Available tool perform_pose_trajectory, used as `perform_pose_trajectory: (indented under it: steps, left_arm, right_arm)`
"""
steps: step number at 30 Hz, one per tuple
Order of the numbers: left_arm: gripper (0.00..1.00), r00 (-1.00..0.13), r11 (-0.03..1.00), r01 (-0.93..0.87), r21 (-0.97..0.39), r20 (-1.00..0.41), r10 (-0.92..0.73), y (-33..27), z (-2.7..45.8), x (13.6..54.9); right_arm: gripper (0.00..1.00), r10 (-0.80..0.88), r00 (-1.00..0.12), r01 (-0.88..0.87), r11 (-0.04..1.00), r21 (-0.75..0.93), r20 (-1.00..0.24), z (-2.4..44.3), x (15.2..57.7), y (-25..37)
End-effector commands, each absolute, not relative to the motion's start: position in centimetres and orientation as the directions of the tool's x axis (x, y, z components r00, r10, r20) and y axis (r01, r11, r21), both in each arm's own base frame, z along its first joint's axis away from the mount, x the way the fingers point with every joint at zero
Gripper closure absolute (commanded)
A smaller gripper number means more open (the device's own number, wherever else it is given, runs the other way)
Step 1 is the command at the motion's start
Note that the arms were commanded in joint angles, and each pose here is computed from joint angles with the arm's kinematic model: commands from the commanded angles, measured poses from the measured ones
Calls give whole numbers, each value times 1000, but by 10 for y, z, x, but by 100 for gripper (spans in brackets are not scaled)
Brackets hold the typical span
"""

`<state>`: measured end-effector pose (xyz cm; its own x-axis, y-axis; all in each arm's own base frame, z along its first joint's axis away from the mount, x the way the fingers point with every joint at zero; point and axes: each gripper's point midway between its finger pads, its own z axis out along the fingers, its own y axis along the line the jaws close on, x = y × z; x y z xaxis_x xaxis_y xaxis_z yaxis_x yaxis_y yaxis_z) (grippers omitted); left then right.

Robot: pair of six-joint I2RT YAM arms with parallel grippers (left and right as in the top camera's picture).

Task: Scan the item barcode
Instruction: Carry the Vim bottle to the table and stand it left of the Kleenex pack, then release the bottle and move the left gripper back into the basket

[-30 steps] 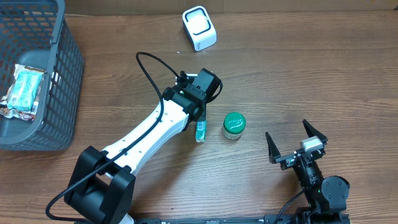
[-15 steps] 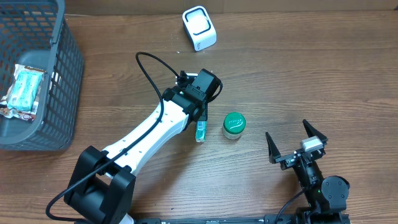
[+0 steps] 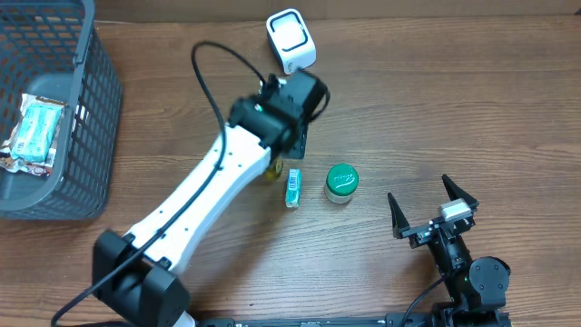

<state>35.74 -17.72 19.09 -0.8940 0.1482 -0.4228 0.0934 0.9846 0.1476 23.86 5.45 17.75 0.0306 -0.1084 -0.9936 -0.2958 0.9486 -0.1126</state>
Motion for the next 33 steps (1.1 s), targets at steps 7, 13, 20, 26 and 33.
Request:
perform_pose_trajectory:
  steps: [7, 13, 20, 26, 33]
  left_arm:
    - [39, -879, 977, 88, 194, -446, 168, -123, 281, 353]
    - [39, -896, 974, -14, 225, -436, 88, -66, 304, 351]
    - [41, -832, 943, -267, 201, -542, -120, 19, 339, 365]
    - [34, -706, 870, -465, 166, -662, -251, 103, 366, 380]
    - [0, -574, 742, -656, 138, -729, -372, 194, 378, 369]
  right_arm:
    - [0, -102, 32, -296, 949, -107, -994, 175, 239, 54]
    - [0, -102, 32, -296, 949, -107, -994, 175, 239, 54]
    - [0, -102, 32, -296, 949, -107, -994, 175, 239, 54]
    - [0, -102, 32, -296, 949, -107, -994, 175, 239, 54]
    - [0, -102, 32, -296, 949, -107, -994, 175, 239, 54]
